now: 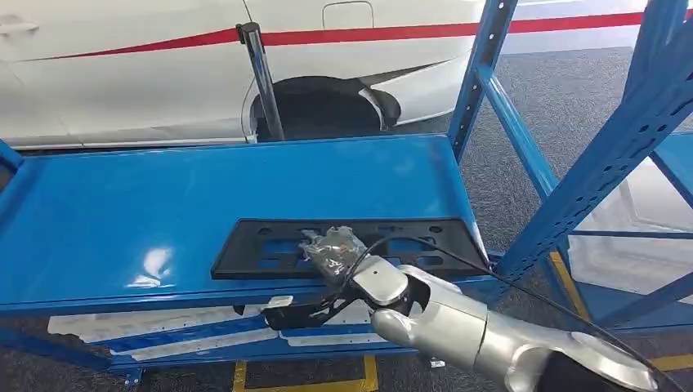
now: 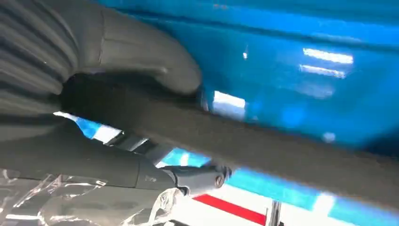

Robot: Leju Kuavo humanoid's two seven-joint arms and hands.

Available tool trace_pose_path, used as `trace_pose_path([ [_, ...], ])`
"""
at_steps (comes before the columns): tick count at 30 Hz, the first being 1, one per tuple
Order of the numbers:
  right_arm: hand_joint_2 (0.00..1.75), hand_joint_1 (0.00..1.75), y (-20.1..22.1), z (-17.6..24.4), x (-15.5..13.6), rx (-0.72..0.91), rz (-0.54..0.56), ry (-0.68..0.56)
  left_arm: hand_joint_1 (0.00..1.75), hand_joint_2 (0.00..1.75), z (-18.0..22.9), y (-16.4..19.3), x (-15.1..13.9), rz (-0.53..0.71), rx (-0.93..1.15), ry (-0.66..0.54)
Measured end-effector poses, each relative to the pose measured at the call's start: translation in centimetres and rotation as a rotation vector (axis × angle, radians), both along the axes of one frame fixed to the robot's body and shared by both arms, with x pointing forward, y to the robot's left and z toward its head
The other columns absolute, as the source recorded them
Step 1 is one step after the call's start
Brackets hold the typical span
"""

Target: Take the parts from the cabinet and place them on the table.

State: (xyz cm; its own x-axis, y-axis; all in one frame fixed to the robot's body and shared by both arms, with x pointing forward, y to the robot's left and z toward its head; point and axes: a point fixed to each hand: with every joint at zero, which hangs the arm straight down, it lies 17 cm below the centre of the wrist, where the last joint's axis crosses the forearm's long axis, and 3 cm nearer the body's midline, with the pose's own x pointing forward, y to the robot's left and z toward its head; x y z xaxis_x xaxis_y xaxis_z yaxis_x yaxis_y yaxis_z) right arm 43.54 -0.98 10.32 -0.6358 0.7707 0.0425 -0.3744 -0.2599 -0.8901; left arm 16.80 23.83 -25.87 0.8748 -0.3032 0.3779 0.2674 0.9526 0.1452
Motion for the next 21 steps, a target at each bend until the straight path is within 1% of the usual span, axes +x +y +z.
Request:
trace_pose_path([
  [4,1.75,0.0,-0.2,-0.5,-0.1,-0.012,0.001,0.006,0.0,1.75,0.0,-0.1,0.0,-0.004,-0.005,0.0],
  [18,1.75,0.0,-0.2,0.4,0.6,-0.011,0.001,-0.015,0.0,1.75,0.0,0.0,-0.1,0.0,-0.004,0.003],
  [21,1.75,0.0,-0.4,0.7,1.1,-0.022,-0.018,-0.046,0.0,1.75,-0.1,0.1,-0.2,0.01,-0.001,0.004],
])
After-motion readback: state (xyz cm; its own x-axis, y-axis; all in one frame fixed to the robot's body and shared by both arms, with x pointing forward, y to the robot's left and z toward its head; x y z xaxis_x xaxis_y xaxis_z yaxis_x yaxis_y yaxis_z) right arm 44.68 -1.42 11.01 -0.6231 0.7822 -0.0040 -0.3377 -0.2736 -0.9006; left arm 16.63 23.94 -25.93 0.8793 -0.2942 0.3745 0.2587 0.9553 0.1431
